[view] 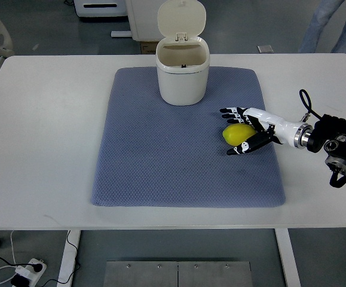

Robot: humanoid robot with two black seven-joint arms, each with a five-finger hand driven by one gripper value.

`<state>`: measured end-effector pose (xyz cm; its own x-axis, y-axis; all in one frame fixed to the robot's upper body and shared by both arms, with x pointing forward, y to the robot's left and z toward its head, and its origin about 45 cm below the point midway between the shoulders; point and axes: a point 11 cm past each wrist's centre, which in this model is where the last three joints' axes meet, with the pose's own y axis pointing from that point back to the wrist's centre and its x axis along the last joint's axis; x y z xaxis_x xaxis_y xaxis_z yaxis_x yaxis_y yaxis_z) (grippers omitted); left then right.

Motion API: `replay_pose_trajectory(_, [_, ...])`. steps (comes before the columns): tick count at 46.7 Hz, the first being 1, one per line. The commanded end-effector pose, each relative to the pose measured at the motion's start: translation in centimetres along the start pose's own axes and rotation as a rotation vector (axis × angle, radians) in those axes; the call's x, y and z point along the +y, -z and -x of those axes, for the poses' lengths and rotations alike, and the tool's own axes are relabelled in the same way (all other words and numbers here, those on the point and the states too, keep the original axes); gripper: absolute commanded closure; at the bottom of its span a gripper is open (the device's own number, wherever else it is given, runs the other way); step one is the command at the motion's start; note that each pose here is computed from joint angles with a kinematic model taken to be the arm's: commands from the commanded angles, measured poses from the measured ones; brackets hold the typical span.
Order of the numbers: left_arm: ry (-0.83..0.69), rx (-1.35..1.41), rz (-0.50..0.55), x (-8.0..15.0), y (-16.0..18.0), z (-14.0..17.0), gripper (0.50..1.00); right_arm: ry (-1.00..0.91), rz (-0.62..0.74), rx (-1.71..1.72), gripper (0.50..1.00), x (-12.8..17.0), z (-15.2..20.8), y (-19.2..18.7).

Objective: Put lemon in trash with right hand
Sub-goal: 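Close the right hand fingers around the yellow lemon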

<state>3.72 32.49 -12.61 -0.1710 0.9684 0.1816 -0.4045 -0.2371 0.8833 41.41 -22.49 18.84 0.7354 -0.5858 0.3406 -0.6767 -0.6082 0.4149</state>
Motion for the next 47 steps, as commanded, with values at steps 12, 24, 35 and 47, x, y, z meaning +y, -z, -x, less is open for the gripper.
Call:
replay_pose_trajectory(12, [0.0,0.0,0.0,0.0,0.0,0.0,0.5,-0.046,-0.015,-0.071,0.594,0.0,-0.2,-0.5])
replay_pose_trajectory(24, [0.0,0.0,0.0,0.0,0.0,0.0,0.5,-0.065,-0.024,-0.085,0.72,-0.1,0.6,-1.4])
replay_pose_trajectory(35, [0.0,0.0,0.0,0.0,0.0,0.0,0.5,-0.07,-0.022,-0.116,0.781,-0.1,0.8,-1.7])
replay_pose_trajectory(47, [0.0,0.0,0.0,0.0,0.0,0.0,0.5,-0.073,-0.012,-0.127,1.0,0.0,0.9,-2.2])
